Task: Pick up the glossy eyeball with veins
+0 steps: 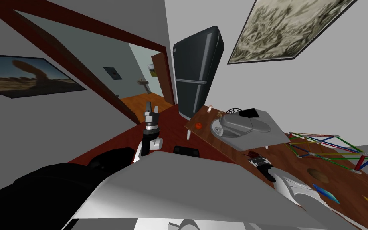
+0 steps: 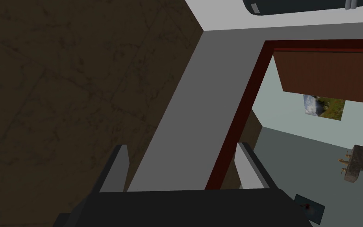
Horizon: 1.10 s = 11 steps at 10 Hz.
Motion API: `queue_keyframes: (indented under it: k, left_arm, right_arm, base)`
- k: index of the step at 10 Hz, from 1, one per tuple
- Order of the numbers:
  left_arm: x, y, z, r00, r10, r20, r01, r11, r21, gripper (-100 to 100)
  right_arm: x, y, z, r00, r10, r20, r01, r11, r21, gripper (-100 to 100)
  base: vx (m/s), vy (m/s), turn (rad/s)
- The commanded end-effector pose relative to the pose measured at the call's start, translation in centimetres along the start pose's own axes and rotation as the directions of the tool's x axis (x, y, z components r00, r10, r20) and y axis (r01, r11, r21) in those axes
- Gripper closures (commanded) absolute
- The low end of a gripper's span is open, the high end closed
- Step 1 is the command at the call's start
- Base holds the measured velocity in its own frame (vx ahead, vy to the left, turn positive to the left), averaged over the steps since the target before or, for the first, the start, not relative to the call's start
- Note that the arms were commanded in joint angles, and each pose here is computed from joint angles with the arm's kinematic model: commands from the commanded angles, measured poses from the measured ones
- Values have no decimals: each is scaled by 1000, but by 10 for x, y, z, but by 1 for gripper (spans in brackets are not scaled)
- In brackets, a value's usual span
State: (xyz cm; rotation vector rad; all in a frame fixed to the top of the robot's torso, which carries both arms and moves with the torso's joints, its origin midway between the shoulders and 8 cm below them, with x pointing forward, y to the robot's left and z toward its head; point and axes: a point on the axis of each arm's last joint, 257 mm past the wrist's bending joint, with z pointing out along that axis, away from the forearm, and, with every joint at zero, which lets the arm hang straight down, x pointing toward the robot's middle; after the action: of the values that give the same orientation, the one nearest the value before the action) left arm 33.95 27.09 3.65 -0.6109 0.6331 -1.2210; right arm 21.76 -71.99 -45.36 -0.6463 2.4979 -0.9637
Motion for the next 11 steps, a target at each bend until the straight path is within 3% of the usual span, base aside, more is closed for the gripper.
queue_keyframes:
  k: [1, 2, 3, 4, 5, 6, 8, 9, 11]
  left_arm:
    - [0, 0, 0, 1000, 0, 0, 0, 1000, 0, 0]
    - [0, 0, 0, 1000, 0, 0, 0, 1000, 0, 0]
    - [0, 0, 0, 1000, 0, 0, 0, 1000, 0, 0]
    - [0, 0, 0, 1000, 0, 0, 0, 1000, 0, 0]
    - [0, 0, 0, 1000, 0, 0, 0, 1000, 0, 0]
    - [0, 0, 0, 1000, 0, 0, 0, 1000, 0, 0]
    - [0, 0, 0, 1000, 0, 0, 0, 1000, 0, 0]
    - [0, 0, 0, 1000, 0, 0, 0, 1000, 0, 0]
    - [0, 0, 0, 1000, 0, 0, 0, 1000, 0, 0]
  right_arm:
    - [8, 1, -3, 1000, -20, -17, 20, 1000, -1, -100]
    - [8, 4, -4, 999, -27, -18, 27, 1000, -8, -100]
    - [17, 23, -4, 999, -41, -32, 40, 999, -35, -100]
    - [13, 12, -3, 999, -33, -26, 32, 999, -20, -100]
    - [14, 13, -3, 999, -34, -27, 33, 999, -23, 0]
    - [11, 25, 0, 999, -28, -34, 27, 999, -22, -100]
    - [9, 29, -1, 999, -26, -33, 25, 999, -23, -100]
    - [9, 29, -1, 999, -26, -35, 26, 999, -21, 100]
    - [10, 29, -1, 999, -27, -35, 26, 999, -22, 100]
  base:
    - [5, -66, 102]
    - [8, -22, -14]
    - [14, -17, 62]
    - [7, -11, 21]
    - [0, 0, 0]
    - [5, -67, 67]
    - [1, -87, 55]
    - [0, -9, -2]
    - [1, -3, 2]
